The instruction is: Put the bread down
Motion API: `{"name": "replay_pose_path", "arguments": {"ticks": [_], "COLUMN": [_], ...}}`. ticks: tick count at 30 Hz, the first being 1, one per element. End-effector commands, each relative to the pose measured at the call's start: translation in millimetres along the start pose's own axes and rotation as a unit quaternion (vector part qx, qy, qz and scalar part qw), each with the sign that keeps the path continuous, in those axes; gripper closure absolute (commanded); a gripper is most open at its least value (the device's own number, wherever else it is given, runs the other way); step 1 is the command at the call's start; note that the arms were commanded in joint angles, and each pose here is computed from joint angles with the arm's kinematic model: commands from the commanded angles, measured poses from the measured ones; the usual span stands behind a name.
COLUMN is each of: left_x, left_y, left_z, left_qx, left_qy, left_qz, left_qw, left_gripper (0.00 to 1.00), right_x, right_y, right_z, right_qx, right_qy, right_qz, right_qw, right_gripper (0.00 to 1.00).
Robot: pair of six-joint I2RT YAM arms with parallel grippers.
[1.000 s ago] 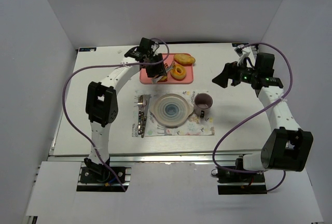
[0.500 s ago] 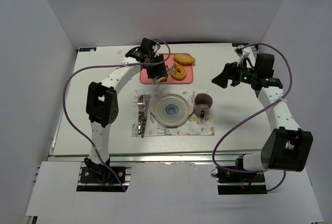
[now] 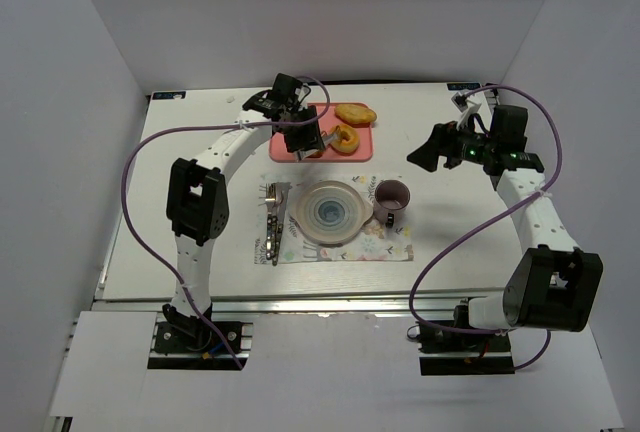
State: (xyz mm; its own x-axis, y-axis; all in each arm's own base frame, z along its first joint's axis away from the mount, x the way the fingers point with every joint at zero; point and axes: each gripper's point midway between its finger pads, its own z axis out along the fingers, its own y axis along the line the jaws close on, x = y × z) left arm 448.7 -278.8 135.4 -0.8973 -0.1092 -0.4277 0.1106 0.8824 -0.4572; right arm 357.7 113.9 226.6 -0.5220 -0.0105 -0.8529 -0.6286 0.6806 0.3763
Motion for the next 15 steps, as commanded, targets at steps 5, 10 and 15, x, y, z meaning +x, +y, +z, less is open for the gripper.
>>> {"name": "replay_pose_path", "arguments": {"ticks": [5,10,15], "left_x": [-14,-22,-40], "left_y": [-28,-41,-61], "left_z": [-9,-23,-61], "left_qx": [0.046,0.070,0.097], "left_qy": [-0.020,-0.039,-0.093], "left_qz": [0.002,0.004,0.007], "left_qw": [0.999,0.997,0.991], "left_gripper": [0.63,0.88,0.96], "right_x": [-11,-12,-15], "right_y": [10,10,11], "right_z": [-7,-7,-9], "right_qx": [-0.008,-0.008,-0.009], "right_qy": [-0.023,-0.023,-0.025], "right_qz": [-0.020,-0.019,-0.023], "right_qw": [1.000,1.000,0.999], "right_gripper": [0.11,0.11,0.11]}}
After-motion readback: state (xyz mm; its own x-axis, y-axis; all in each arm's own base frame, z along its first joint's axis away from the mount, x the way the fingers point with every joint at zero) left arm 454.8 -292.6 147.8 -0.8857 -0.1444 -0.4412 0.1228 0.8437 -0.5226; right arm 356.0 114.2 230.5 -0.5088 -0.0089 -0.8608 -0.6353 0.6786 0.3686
